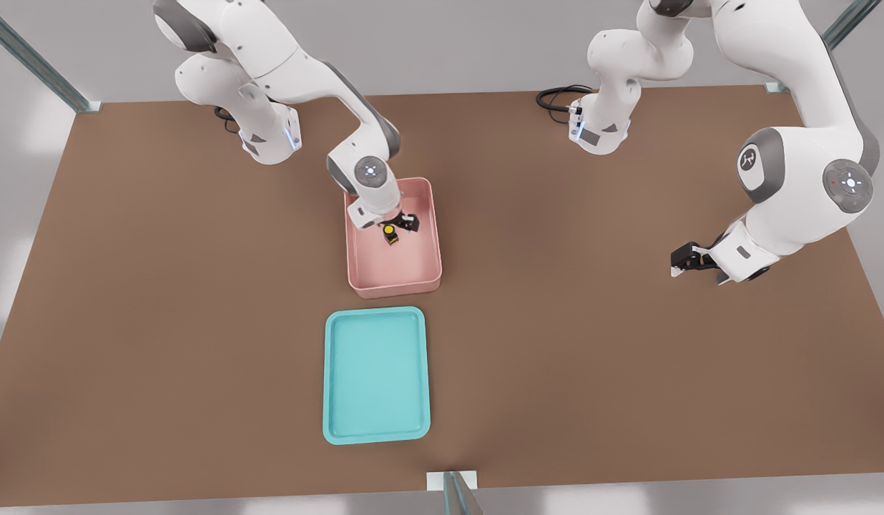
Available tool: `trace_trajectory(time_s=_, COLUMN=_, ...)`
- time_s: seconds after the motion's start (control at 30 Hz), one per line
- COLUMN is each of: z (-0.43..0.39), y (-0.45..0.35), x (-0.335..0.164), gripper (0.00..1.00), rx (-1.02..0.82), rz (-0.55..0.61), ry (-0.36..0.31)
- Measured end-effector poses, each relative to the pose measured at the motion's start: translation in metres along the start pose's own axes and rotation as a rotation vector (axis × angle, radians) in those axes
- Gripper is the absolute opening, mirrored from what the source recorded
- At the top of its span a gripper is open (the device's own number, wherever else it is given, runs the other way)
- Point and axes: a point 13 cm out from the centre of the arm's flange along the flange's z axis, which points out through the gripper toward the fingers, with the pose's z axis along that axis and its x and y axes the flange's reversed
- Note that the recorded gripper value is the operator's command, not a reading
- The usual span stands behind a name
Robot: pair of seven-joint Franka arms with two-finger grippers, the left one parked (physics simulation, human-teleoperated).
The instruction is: The left arm remains still, and the right arm places the button from the box into the tray
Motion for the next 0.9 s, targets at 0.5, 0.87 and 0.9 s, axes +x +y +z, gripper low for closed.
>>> trace_trajectory(time_s=0.5, z=0.019, y=-0.021, x=0.002, gripper=0.81, rx=0.021, rz=0.129, ry=-0.004)
trace_trajectory(time_s=0.87, z=0.020, y=-0.028, x=-0.006, gripper=0.54, rx=0.028, rz=0.183, ry=-0.015)
trace_trajectory(time_s=0.9, z=0.019, y=-0.028, x=-0.007, gripper=0.49, rx=0.027, rz=0.188, ry=-0.016)
